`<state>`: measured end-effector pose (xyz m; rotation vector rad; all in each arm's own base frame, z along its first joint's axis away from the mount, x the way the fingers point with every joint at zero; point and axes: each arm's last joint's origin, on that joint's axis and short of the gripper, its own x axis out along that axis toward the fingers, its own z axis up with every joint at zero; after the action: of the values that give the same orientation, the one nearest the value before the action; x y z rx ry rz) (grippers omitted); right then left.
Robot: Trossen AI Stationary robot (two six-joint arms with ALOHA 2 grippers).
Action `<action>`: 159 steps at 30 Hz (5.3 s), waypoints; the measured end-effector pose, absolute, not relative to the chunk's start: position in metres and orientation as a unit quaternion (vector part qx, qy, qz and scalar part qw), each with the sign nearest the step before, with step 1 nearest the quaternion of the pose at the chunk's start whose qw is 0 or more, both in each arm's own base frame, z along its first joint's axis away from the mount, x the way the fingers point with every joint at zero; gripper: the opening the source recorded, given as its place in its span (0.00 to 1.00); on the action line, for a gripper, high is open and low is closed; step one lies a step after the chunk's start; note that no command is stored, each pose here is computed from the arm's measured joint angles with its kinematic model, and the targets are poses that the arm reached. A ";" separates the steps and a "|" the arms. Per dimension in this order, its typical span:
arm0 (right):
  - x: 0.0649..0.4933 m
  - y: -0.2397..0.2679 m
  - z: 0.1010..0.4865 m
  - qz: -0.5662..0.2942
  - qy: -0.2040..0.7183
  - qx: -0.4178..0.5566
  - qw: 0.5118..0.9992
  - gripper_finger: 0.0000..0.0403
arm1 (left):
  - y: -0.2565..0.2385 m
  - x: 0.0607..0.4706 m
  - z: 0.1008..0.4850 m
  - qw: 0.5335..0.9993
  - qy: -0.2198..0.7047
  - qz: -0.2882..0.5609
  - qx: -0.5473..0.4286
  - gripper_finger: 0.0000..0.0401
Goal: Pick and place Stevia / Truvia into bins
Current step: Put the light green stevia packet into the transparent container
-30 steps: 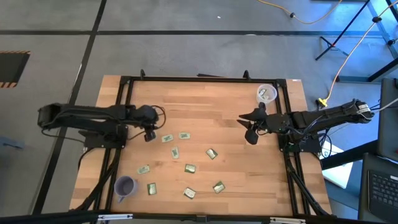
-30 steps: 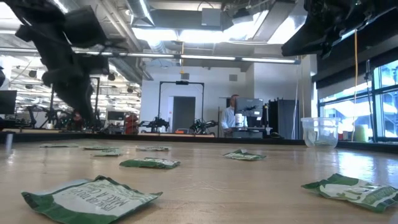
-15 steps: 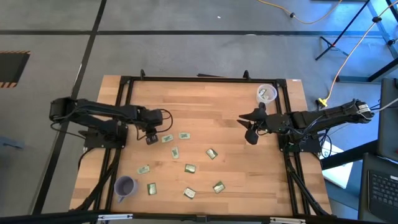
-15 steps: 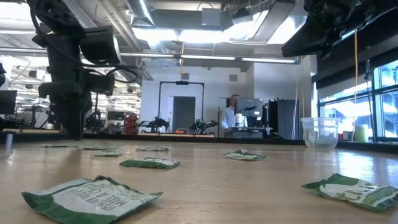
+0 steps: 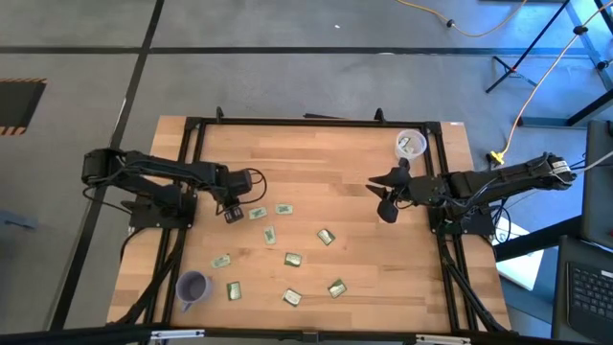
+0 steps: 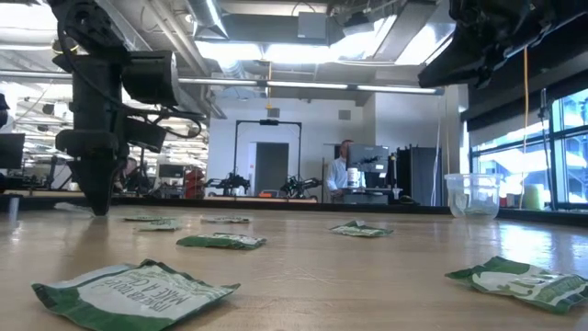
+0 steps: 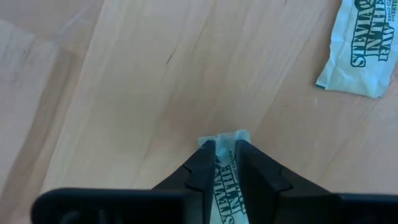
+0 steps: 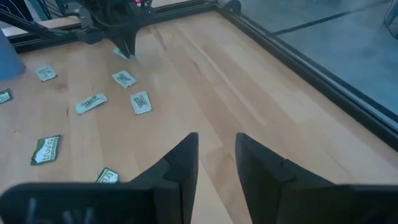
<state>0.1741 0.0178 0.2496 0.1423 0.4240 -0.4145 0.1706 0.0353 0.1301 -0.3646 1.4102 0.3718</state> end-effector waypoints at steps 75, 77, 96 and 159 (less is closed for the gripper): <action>0.300 0.059 0.229 0.132 -0.024 -0.096 0.986 0.27 | 0.023 0.358 0.244 0.899 -0.094 -0.418 0.092 0.01; 0.300 0.059 0.231 0.132 -0.027 -0.101 0.986 0.27 | 0.023 0.358 0.244 0.899 -0.093 -0.418 0.092 0.01; 0.301 0.060 0.232 0.153 -0.029 -0.091 0.984 0.06 | 0.024 0.359 0.244 0.907 -0.097 -0.397 0.102 0.01; 0.166 -0.185 0.203 -0.550 0.570 0.186 0.581 0.05 | 0.043 0.302 0.207 0.906 0.421 -0.034 0.012 0.24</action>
<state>0.1659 -0.1850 0.2030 0.4355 1.3312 -1.2853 0.3018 0.0427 0.2068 0.0247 0.8700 -0.0692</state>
